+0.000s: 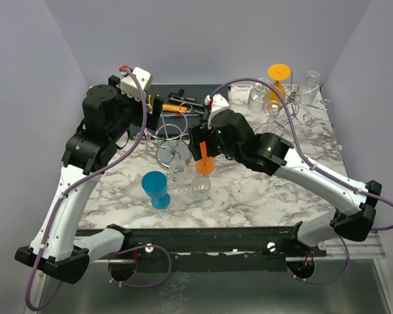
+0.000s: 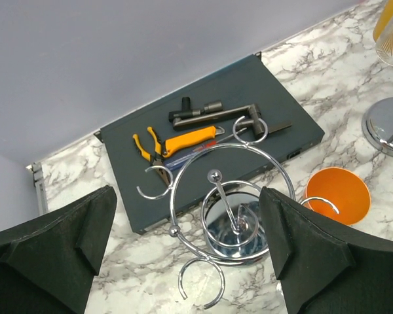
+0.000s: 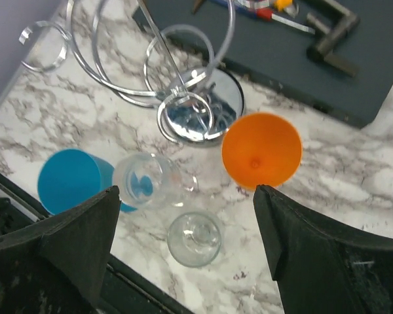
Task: Place the wine glass upside down on the wine glass rack
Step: Pick up the wine glass at the center of the board.
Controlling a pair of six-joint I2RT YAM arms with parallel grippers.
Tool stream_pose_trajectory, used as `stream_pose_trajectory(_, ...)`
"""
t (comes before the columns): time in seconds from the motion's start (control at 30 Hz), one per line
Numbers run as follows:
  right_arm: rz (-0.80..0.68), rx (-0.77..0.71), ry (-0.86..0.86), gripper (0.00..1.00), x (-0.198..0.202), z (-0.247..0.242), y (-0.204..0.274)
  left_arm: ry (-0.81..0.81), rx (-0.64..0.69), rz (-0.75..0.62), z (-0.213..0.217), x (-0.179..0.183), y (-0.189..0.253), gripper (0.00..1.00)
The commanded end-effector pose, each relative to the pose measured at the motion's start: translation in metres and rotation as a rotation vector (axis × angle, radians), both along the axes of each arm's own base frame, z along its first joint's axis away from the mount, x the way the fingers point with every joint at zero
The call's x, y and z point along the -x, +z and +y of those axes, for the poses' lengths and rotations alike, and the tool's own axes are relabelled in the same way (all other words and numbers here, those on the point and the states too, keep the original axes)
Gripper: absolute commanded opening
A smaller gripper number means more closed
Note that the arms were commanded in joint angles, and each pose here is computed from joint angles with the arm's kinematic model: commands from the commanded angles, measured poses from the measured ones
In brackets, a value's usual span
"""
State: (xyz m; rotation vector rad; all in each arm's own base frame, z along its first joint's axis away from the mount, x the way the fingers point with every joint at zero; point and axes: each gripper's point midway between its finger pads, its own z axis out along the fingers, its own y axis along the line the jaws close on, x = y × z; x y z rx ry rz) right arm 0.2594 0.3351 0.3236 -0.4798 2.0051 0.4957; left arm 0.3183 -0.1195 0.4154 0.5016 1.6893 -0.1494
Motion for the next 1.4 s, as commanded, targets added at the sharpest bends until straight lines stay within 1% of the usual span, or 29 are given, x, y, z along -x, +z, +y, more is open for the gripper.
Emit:
stream_pose_trajectory(0.0,0.112,0.014,-0.061,0.89,0.024,-0.015,-0.035,-0.016,0.046,0.019,-0.002,0.009,-0.002,0.99)
stream_pose_trajectory(0.13,0.216,0.073,-0.063,0.86,0.049,-0.016,-0.083,-0.044,0.049,0.019,-0.006,0.013,-0.002,0.99)
stream_pose_trajectory(0.27,0.289,0.097,-0.080,0.83,0.065,-0.021,-0.114,-0.075,0.050,0.019,-0.010,0.017,-0.003,0.99)
stream_pose_trajectory(0.4,0.317,0.085,-0.084,0.80,0.071,-0.022,-0.131,-0.097,0.050,0.022,-0.014,0.018,-0.004,0.99)
stream_pose_trajectory(0.53,0.322,0.109,-0.101,0.79,0.068,-0.020,-0.148,-0.112,0.061,0.028,-0.017,0.018,-0.004,0.99)
stream_pose_trajectory(0.9,0.333,0.160,-0.144,0.71,0.057,-0.011,-0.183,-0.142,0.068,0.043,-0.023,0.020,-0.008,0.99)
stream_pose_trajectory(1.2,0.341,0.162,-0.160,0.67,0.057,-0.018,-0.191,-0.166,0.074,0.046,-0.026,0.024,-0.009,0.99)
stream_pose_trajectory(1.37,0.358,0.167,-0.168,0.63,0.056,-0.021,-0.202,-0.188,0.077,0.056,-0.030,0.026,-0.012,0.99)
